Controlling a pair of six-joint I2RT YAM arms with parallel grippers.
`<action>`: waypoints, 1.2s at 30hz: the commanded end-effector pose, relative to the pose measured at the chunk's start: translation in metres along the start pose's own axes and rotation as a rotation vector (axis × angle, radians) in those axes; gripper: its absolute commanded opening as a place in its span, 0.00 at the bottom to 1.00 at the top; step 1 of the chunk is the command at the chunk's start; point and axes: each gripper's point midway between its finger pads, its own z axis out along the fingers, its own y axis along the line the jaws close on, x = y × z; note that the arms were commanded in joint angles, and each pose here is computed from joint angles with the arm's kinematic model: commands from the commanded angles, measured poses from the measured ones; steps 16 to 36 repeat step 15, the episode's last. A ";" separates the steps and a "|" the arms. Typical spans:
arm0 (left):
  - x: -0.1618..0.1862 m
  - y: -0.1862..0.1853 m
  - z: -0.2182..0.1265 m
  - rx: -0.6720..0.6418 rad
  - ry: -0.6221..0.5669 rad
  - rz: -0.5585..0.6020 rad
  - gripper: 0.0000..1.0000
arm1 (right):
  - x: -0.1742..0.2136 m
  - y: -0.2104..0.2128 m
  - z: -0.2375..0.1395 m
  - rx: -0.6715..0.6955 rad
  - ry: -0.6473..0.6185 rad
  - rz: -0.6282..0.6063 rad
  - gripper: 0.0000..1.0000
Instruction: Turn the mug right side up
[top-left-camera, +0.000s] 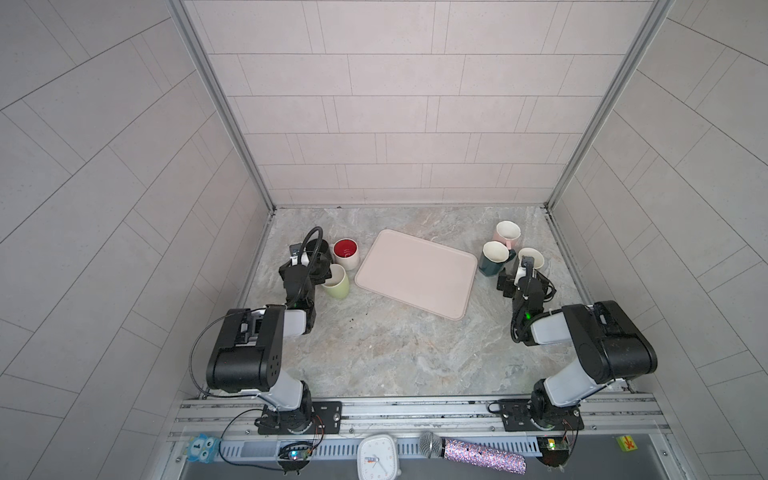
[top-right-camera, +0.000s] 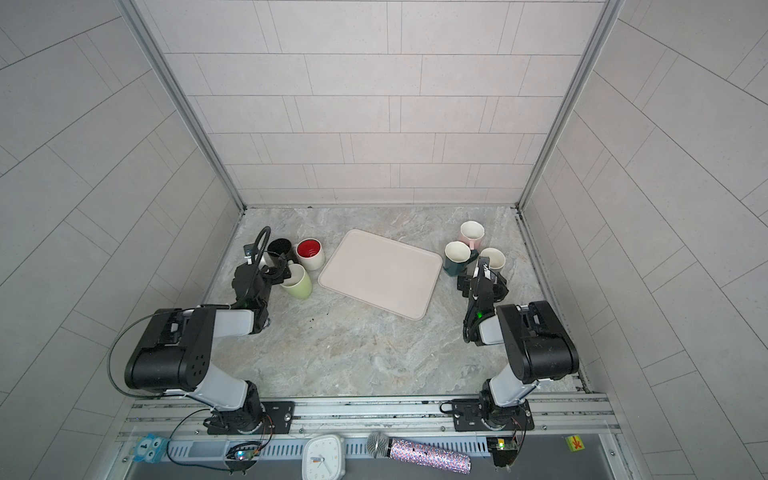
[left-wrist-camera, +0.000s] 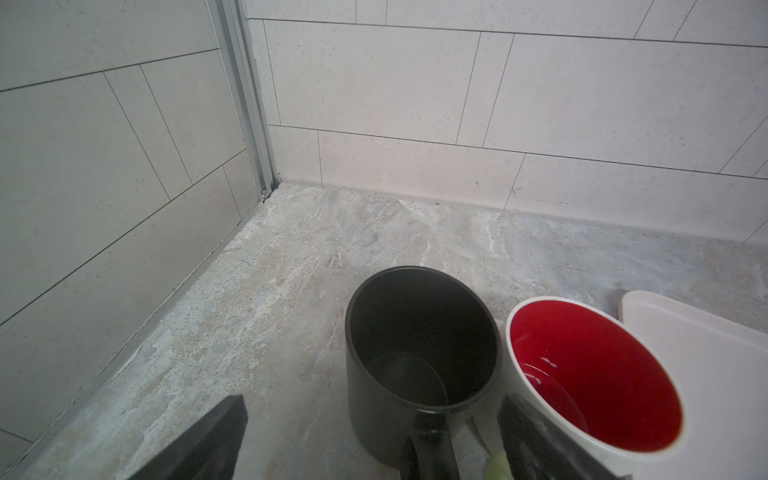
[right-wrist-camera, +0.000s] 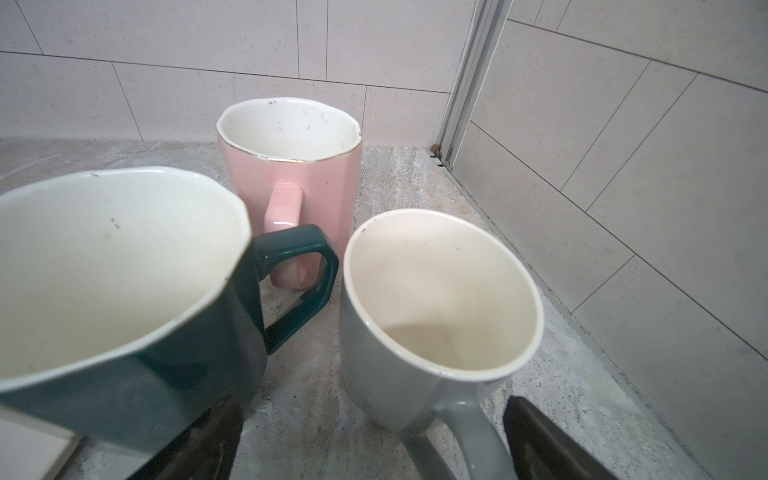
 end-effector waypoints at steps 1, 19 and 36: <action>0.040 -0.007 -0.006 0.042 0.116 0.057 1.00 | -0.004 0.002 0.002 0.002 -0.006 -0.019 0.99; 0.041 -0.009 -0.005 0.047 0.124 0.063 1.00 | -0.004 0.004 0.004 -0.007 0.003 -0.028 0.99; 0.041 -0.009 -0.005 0.047 0.124 0.063 1.00 | -0.004 0.004 0.004 -0.007 0.003 -0.028 0.99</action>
